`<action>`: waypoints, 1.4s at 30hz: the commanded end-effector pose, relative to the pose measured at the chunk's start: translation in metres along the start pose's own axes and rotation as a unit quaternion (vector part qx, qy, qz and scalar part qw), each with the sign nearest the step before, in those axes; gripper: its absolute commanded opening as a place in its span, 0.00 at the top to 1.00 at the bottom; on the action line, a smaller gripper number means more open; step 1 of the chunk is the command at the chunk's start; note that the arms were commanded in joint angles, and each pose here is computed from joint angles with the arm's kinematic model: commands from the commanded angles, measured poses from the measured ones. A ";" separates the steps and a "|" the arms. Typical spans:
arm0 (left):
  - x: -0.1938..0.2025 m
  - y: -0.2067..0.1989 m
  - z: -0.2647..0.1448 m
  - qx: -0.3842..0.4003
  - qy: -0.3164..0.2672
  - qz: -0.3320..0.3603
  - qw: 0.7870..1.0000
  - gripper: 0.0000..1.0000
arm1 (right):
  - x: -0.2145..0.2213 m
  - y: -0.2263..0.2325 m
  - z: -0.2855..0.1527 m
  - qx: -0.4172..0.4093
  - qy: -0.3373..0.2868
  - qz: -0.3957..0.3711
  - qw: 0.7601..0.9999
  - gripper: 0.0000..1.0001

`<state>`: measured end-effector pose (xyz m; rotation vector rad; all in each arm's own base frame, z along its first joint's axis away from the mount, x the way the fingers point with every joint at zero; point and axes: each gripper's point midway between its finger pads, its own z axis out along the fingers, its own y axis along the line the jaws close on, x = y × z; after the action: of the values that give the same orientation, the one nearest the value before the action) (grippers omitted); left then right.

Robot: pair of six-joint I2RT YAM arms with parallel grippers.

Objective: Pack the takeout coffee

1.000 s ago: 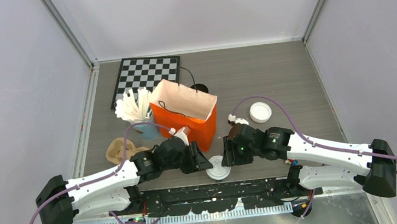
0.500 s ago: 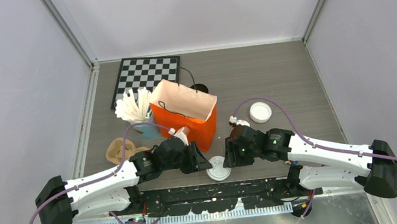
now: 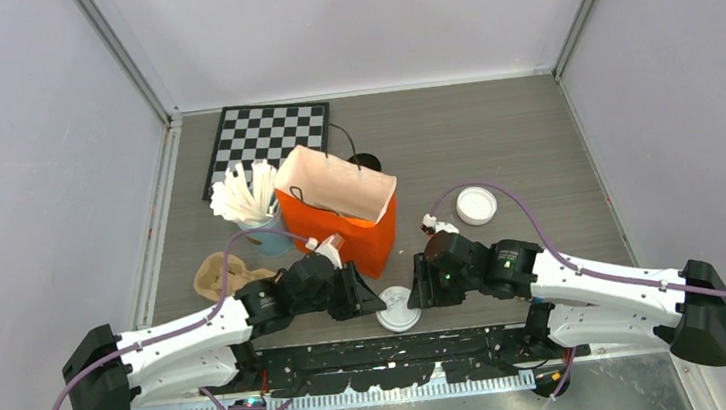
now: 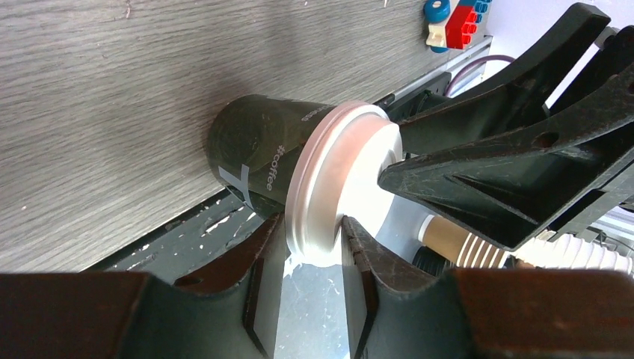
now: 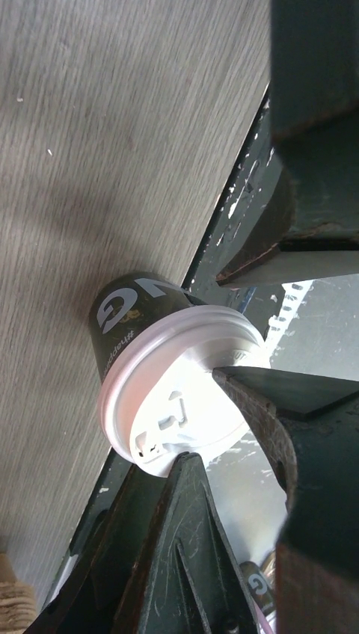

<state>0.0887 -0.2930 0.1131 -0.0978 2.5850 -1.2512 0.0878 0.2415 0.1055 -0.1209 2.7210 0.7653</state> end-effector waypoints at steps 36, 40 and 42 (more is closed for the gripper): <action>0.009 -0.017 0.021 0.048 0.030 0.047 0.997 0.68 | -0.034 0.000 -0.038 0.023 -0.077 -0.017 0.997 0.46; 0.006 -0.024 0.021 0.053 0.027 0.055 0.997 0.62 | -0.037 0.004 -0.043 0.015 -0.080 -0.030 0.996 0.38; 0.005 -0.024 0.020 0.052 0.024 0.052 0.997 0.58 | -0.032 0.005 -0.038 0.009 -0.068 -0.036 0.997 0.34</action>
<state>0.0864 -0.3209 0.1113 0.0356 2.5506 -1.3627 0.1028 0.2263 0.1426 -0.1176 2.6092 0.7096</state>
